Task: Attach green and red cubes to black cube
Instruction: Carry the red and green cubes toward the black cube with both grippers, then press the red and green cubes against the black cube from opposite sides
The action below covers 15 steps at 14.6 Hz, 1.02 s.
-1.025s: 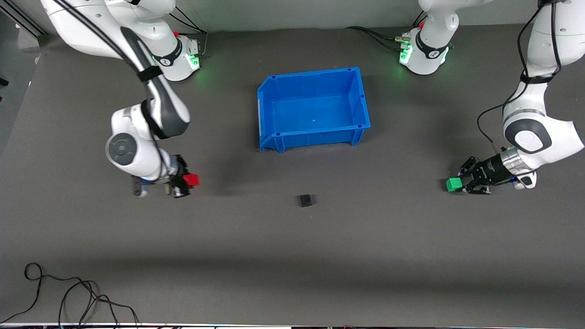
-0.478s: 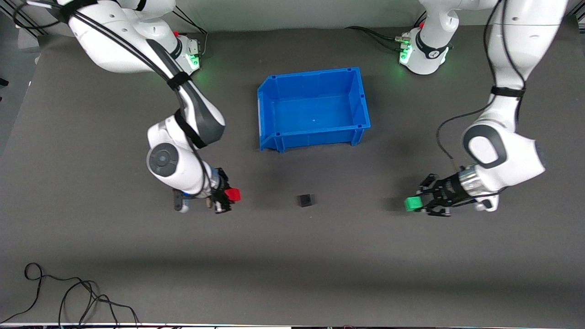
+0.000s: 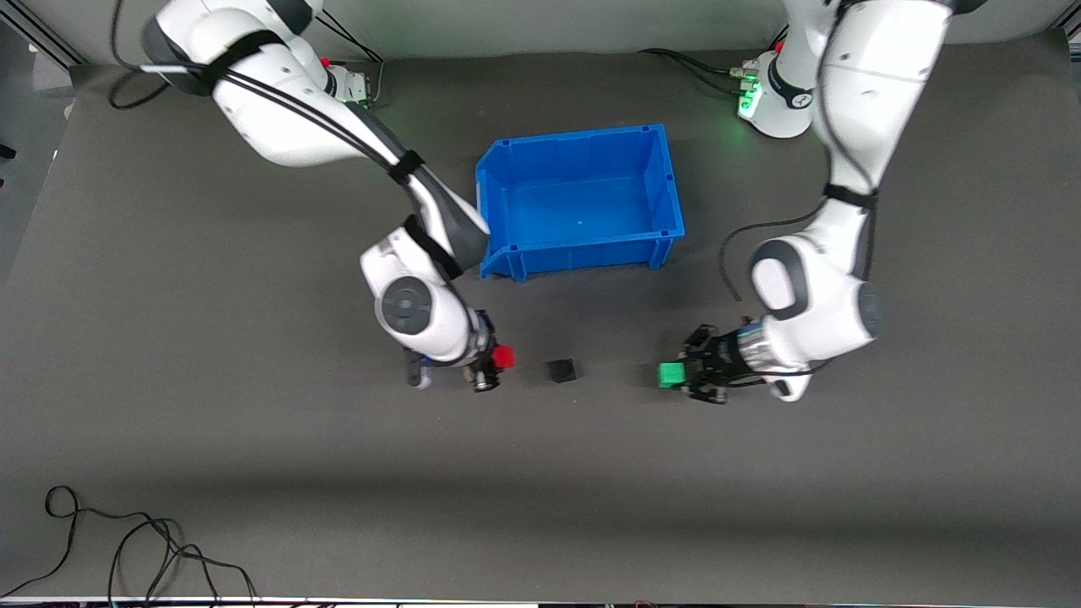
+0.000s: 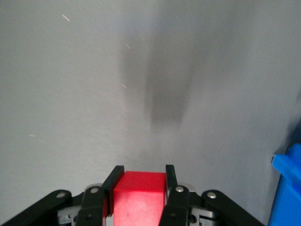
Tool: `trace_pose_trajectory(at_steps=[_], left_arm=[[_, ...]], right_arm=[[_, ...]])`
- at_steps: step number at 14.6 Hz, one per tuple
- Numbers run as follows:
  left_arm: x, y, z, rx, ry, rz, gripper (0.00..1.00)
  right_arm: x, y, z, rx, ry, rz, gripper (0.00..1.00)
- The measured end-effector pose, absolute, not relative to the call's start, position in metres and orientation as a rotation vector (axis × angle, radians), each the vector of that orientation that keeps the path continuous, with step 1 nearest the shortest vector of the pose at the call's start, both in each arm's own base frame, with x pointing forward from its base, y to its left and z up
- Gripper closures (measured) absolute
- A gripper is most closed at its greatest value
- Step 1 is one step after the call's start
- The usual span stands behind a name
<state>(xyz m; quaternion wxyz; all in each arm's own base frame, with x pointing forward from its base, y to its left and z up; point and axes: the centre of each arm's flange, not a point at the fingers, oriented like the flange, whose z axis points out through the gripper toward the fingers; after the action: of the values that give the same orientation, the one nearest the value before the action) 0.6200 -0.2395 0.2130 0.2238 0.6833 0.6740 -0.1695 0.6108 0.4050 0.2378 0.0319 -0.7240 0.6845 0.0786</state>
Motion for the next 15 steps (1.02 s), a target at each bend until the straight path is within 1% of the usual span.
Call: trace_pose_trajectory(at_steps=[3, 8, 13, 15], left_arm=[[0.618, -0.287, 0.189, 1.915, 1.854, -0.466, 0.63], [0.616, -0.322, 0.170, 1.872, 1.910, -0.445, 0.63], [0.605, -0.355, 0.170, 1.854, 1.934, -0.476, 0.63], [0.599, -0.366, 0.170, 1.859, 1.935, -0.487, 0.63]], right_arm=[[0.616, 0.407, 0.211, -2.186, 2.179, 0.258, 0.59], [0.629, 0.413, 0.176, -2.156, 2.226, 0.217, 0.59], [0.612, 0.445, 0.170, -2.186, 2.197, 0.218, 0.59], [0.611, 0.448, 0.169, -2.182, 2.201, 0.217, 0.59]])
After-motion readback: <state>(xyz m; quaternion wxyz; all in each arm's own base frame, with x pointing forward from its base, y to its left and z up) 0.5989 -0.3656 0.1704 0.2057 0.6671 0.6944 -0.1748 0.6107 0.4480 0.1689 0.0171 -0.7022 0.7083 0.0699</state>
